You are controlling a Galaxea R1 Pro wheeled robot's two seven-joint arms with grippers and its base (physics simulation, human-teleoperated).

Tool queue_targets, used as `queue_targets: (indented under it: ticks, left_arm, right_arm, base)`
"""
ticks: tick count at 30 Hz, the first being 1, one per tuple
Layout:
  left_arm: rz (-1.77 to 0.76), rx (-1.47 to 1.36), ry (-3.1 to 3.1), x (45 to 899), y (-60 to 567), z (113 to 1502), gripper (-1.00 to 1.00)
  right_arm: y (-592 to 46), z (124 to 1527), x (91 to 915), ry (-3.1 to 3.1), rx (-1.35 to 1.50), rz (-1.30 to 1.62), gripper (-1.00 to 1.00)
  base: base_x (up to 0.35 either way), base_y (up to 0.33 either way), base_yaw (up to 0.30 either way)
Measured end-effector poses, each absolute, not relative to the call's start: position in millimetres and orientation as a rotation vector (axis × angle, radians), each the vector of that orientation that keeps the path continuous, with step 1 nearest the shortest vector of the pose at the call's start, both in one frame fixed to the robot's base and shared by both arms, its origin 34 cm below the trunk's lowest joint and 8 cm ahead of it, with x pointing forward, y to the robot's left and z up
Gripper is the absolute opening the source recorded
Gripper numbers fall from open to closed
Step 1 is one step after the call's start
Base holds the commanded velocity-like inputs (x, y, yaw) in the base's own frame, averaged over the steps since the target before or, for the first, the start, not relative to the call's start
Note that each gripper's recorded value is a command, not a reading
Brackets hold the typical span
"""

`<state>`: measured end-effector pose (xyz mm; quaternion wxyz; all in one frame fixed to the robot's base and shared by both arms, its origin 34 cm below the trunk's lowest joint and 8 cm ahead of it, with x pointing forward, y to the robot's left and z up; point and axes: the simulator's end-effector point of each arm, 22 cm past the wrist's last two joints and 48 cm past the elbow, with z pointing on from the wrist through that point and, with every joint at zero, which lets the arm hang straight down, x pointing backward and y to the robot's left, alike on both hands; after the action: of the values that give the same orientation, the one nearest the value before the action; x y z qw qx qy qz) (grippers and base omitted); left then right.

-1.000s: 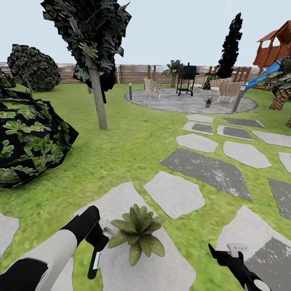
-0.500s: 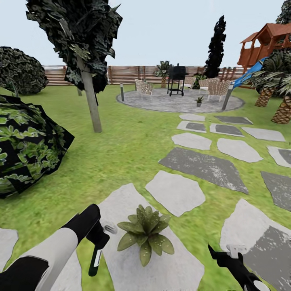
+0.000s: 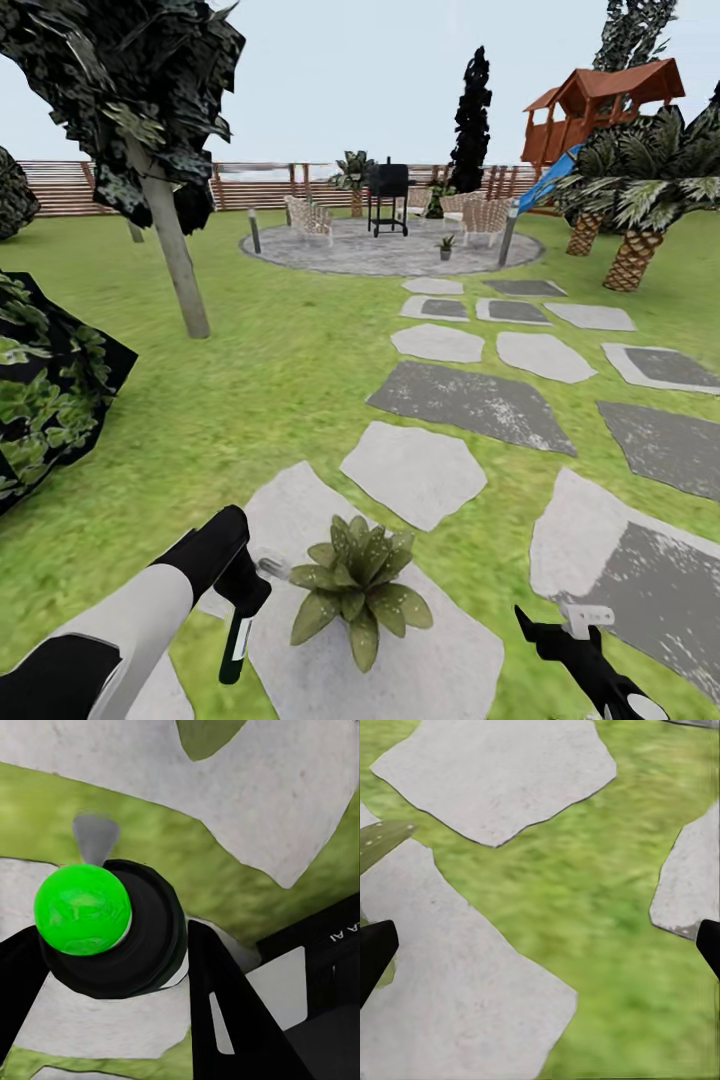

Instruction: Pick up the pesticide atomizer in the garden and spray insectifuge to fully cover both potted plants in the garden.

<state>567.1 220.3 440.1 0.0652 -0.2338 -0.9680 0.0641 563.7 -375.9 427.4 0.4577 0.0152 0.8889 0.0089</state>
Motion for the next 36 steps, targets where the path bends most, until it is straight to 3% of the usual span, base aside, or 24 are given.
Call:
queue_targets:
  ticks: [6,16,36]
  left_arm:
    - [0.189,-0.706,-2.914,563.3,221.9,437.3,-1.0]
    - [0.188,-0.699,-2.911,561.4,223.9,435.9,-1.0]
    - [0.185,-0.697,-2.92,565.2,225.1,438.3,-1.0]
  right_arm:
    - [-375.9,427.3,563.7,2.191,0.038,0.022,1.0]
    - [-375.7,426.8,563.8,2.192,0.037,0.022,1.0]
    - [-375.5,426.6,563.3,2.192,0.036,0.022,1.0]
  base:
    - [0.016,0.011,-0.255]
    - [-0.159,0.039,-0.013]
    - [-0.05,0.301,-0.253]
